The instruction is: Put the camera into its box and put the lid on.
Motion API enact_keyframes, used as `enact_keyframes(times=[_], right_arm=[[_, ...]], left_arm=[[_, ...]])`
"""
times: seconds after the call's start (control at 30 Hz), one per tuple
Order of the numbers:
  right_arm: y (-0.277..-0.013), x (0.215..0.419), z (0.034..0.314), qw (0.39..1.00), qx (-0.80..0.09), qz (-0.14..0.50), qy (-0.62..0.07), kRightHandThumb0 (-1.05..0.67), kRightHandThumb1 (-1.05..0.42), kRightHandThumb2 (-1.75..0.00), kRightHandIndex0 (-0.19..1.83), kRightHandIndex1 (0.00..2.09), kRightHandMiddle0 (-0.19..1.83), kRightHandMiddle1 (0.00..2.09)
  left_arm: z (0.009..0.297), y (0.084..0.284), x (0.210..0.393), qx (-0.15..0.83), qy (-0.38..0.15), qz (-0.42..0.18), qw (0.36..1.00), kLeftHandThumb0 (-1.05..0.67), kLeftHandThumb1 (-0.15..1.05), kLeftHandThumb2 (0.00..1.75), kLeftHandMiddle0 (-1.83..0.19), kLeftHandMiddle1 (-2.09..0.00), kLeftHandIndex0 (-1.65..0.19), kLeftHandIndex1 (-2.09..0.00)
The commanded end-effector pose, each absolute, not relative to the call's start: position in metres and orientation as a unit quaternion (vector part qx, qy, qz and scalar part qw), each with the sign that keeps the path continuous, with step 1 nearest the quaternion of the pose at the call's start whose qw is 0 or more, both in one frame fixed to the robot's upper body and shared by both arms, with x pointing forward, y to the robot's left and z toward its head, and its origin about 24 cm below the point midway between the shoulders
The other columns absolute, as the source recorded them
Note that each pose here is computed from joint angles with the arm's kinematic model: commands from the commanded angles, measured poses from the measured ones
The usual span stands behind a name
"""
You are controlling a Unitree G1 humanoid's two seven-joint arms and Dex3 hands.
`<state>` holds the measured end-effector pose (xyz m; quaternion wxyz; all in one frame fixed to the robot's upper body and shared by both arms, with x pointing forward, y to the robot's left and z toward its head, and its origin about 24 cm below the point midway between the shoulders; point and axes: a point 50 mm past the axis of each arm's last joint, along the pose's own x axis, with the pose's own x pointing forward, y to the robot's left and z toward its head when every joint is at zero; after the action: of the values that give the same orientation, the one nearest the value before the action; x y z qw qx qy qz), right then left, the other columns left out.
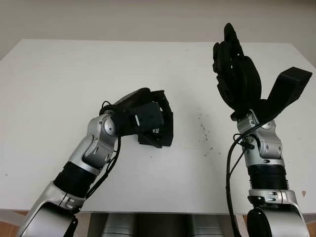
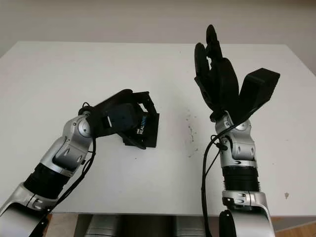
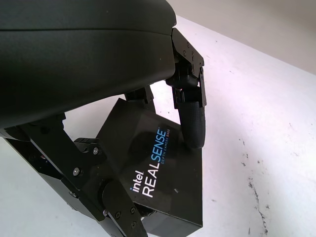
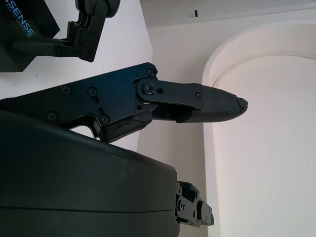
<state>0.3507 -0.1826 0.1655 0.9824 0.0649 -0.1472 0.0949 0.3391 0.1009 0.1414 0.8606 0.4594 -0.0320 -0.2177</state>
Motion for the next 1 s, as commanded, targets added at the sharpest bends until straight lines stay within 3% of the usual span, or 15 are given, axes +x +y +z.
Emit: enact_keyframes(times=[0.0, 0.37, 0.47, 0.5, 0.57, 0.63, 0.73, 0.83, 0.97], right_arm=[[-0.182, 0.35, 0.168, 0.981, 0.07, 0.096, -0.154, -0.75, -1.05, -0.52, -0.19, 0.0, -0.19, 0.0], [-0.184, 0.349, 0.168, 0.981, 0.063, 0.097, -0.154, -0.75, -1.05, -0.49, -0.19, 0.0, -0.19, 0.0], [-0.184, 0.35, 0.168, 0.981, 0.069, 0.098, -0.152, -0.76, -1.05, -0.5, -0.19, 0.0, -0.19, 0.0], [-0.183, 0.35, 0.168, 0.981, 0.071, 0.098, -0.151, -0.75, -1.05, -0.49, -0.19, 0.0, -0.19, 0.0], [-0.183, 0.35, 0.168, 0.981, 0.074, 0.098, -0.15, -0.75, -1.05, -0.49, -0.19, 0.0, -0.19, 0.0], [-0.183, 0.35, 0.169, 0.981, 0.074, 0.099, -0.152, -0.75, -1.05, -0.49, -0.19, 0.0, -0.19, 0.0], [-0.182, 0.35, 0.169, 0.981, 0.07, 0.101, -0.153, -0.75, -1.05, -0.49, -0.19, 0.0, -0.19, 0.0], [-0.183, 0.35, 0.169, 0.98, 0.071, 0.102, -0.152, -0.74, -1.05, -0.49, -0.19, 0.0, -0.19, 0.0], [-0.183, 0.351, 0.17, 0.981, 0.068, 0.103, -0.153, -0.75, -1.05, -0.5, -0.19, 0.0, -0.19, 0.0]], left_arm=[[0.137, 0.105, 0.337, 0.455, -0.026, -0.21, 0.865, -0.12, 0.92, 0.05, -0.33, -1.41, -0.32, -1.34], [0.12, 0.111, 0.327, 0.424, -0.002, -0.21, 0.881, -0.09, 0.96, 0.06, -0.31, -1.36, -0.28, -1.34], [0.114, 0.115, 0.326, 0.418, 0.01, -0.204, 0.885, -0.15, 0.97, 0.06, -0.27, -1.3, -0.22, -1.29], [0.112, 0.116, 0.326, 0.425, 0.012, -0.206, 0.882, -0.24, 0.97, 0.06, -0.23, -1.22, -0.14, -1.19], [0.11, 0.117, 0.326, 0.439, 0.019, -0.216, 0.872, -0.51, 1.01, 0.06, -0.15, -0.71, -0.08, -0.62], [0.11, 0.118, 0.327, 0.449, 0.024, -0.226, 0.864, -0.7, 1.04, 0.08, -0.12, -0.23, -0.04, -0.19], [0.113, 0.118, 0.328, 0.463, 0.025, -0.25, 0.85, -0.84, 1.05, 0.33, 0.01, -0.05, 0.1, -0.04], [0.118, 0.119, 0.327, 0.468, 0.034, -0.278, 0.838, -0.88, 1.05, 0.56, 0.16, -0.01, 0.18, -0.01], [0.124, 0.122, 0.327, 0.476, 0.04, -0.292, 0.829, -0.91, 1.05, 0.64, 0.19, 0.0, 0.19, 0.0]])
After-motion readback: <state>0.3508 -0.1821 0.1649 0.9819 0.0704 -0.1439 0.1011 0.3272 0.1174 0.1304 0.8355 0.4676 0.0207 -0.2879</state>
